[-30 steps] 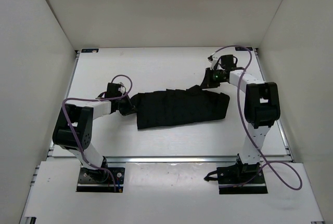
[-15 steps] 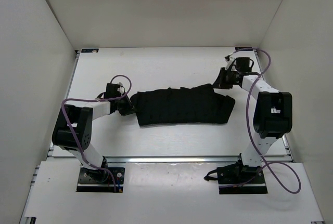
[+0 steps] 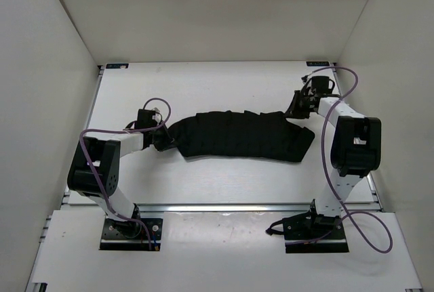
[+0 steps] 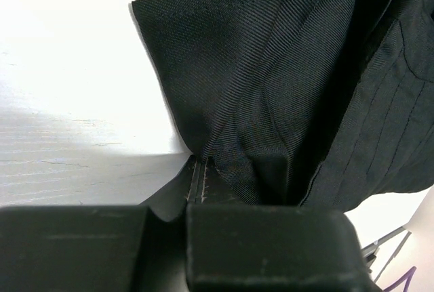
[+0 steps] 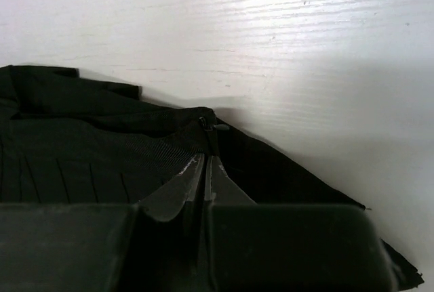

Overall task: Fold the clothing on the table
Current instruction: Fold the skirt

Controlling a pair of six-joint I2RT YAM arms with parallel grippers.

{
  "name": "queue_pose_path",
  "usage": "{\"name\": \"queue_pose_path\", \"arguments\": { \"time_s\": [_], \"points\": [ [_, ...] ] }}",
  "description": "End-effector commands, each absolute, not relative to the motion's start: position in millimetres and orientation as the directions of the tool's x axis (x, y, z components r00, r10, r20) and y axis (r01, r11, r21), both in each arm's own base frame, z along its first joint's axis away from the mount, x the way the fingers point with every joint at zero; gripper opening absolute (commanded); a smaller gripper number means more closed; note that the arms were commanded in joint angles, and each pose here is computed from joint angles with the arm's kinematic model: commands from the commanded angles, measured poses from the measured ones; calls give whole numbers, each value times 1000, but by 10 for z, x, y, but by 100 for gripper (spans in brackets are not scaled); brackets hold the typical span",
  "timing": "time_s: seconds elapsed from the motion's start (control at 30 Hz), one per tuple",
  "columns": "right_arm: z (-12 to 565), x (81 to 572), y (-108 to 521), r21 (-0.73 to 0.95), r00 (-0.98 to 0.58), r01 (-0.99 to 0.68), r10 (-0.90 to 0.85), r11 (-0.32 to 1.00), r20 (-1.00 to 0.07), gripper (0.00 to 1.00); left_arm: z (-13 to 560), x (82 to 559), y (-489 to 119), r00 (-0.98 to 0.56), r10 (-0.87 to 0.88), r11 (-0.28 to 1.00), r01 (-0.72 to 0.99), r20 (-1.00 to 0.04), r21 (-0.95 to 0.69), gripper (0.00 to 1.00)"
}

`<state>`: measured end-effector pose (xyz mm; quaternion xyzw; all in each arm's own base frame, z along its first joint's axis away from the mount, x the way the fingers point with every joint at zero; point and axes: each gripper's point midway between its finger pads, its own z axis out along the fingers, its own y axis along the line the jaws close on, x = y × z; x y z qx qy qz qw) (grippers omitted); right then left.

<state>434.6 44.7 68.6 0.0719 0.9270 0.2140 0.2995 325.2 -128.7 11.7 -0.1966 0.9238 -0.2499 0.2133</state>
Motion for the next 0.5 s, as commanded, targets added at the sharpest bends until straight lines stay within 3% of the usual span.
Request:
{"name": "queue_pose_path", "arguments": {
  "time_s": [0.0,0.03,0.07,0.1,0.13,0.17,0.2,0.3,0.43,0.47],
  "points": [
    [738,4480,281,374,-803,69,273,925,-529,0,24,3134,-1174,-844,-457,820,-278,-282,-500,0],
    [748,4518,266,384,-807,61,271,921,-524,3,85,3161,-1214,-844,-456,812,-264,-283,-521,0],
    [792,4509,330,417,-810,38,273,908,-520,17,133,3215,-1202,-834,-467,802,-262,-292,-536,2],
    [826,4531,350,435,-803,39,287,900,-523,23,226,3260,-1261,-833,-465,790,-238,-299,-565,8],
    [916,4541,357,440,-780,26,293,898,-553,24,323,3286,-1324,-834,-462,777,-216,-302,-591,28],
    [1099,4553,379,441,-743,11,302,897,-597,31,454,3357,-1363,-830,-460,766,-191,-315,-614,39],
    [1169,4545,416,439,-732,-4,296,898,-613,39,512,3391,-1384,-828,-456,763,-175,-325,-623,42],
    [1581,4490,451,402,-660,-30,284,915,-696,49,796,3462,-1465,-821,-445,751,-125,-358,-648,50],
    [1848,4195,494,438,-624,-51,314,898,-716,53,1060,3432,-1462,-798,-454,741,-92,-395,-666,53],
    [1786,4103,491,441,-634,-39,318,897,-705,50,1105,3404,-1429,-794,-458,741,-93,-400,-665,53]
  ]
}}
